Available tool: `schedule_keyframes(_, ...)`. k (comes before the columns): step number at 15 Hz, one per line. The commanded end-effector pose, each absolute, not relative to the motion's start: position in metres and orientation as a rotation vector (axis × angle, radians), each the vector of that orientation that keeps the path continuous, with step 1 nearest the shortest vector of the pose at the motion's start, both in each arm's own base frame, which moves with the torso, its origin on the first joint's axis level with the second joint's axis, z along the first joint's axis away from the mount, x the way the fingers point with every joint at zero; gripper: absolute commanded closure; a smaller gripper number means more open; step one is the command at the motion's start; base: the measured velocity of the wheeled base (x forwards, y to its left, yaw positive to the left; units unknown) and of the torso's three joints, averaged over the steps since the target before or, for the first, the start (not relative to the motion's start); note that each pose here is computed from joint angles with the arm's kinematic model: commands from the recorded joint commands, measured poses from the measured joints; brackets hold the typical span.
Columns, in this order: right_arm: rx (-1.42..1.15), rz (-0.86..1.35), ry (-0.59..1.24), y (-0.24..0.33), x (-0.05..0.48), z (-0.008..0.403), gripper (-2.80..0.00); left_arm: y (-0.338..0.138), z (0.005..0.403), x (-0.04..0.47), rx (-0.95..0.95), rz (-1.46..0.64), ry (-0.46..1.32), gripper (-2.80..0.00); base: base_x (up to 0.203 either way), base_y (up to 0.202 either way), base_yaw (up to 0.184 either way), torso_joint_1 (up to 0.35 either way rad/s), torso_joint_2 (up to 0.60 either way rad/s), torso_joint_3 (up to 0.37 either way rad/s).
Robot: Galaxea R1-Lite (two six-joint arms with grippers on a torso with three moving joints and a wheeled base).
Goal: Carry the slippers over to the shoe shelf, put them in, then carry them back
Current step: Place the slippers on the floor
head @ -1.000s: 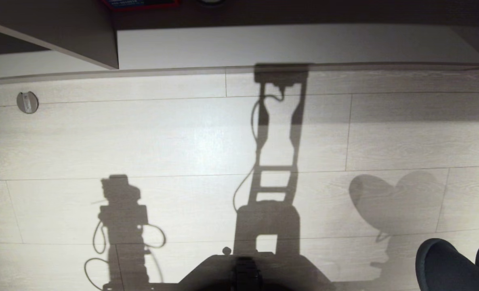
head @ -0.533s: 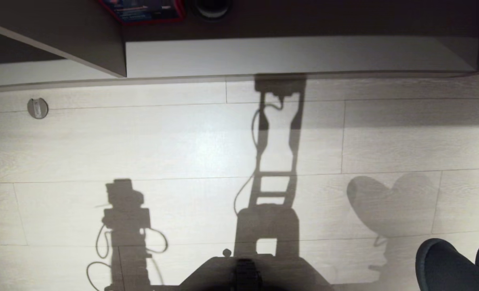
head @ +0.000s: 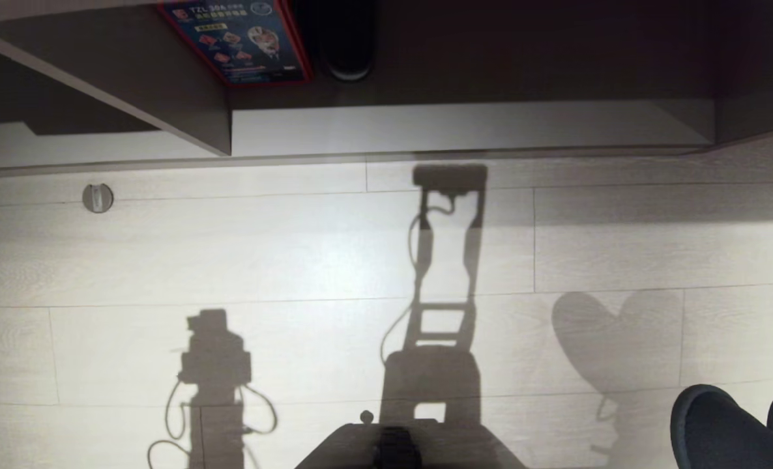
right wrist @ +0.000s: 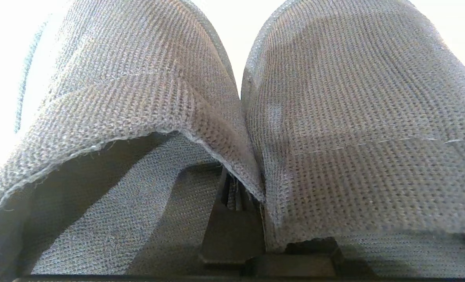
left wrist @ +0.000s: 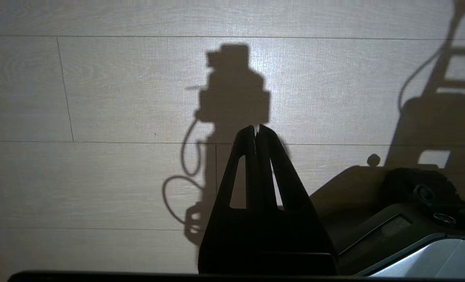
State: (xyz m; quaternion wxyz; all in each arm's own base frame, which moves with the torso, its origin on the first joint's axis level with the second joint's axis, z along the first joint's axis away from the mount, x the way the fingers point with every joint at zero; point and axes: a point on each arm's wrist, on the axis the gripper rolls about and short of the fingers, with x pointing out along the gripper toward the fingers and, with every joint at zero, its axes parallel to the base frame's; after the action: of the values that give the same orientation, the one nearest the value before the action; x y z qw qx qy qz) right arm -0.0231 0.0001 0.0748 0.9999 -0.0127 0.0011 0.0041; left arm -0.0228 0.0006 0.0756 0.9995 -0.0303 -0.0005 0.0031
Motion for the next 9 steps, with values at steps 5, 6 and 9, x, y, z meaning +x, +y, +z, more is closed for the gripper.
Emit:
schedule_keyframes(5,-0.026,0.009,0.004,0.0001,-0.0229,0.0744,0.00,0.0006,0.0757,-0.0227,-0.061,0.006,0.000,0.00,0.000,0.000,0.000,0.001,0.00,0.202)
schedule_keyframes(6,-0.026,0.009,0.004,0.0001,-0.0229,0.0744,0.00,0.0006,0.0757,-0.0227,-0.061,0.006,0.000,0.00,0.000,0.000,0.000,-0.002,0.01,0.211)
schedule_keyframes(9,-0.026,0.009,0.004,0.0001,-0.0229,0.0744,0.00,0.0006,0.0755,-0.0227,-0.061,0.006,0.001,0.00,0.000,0.000,0.000,0.001,0.00,0.197)
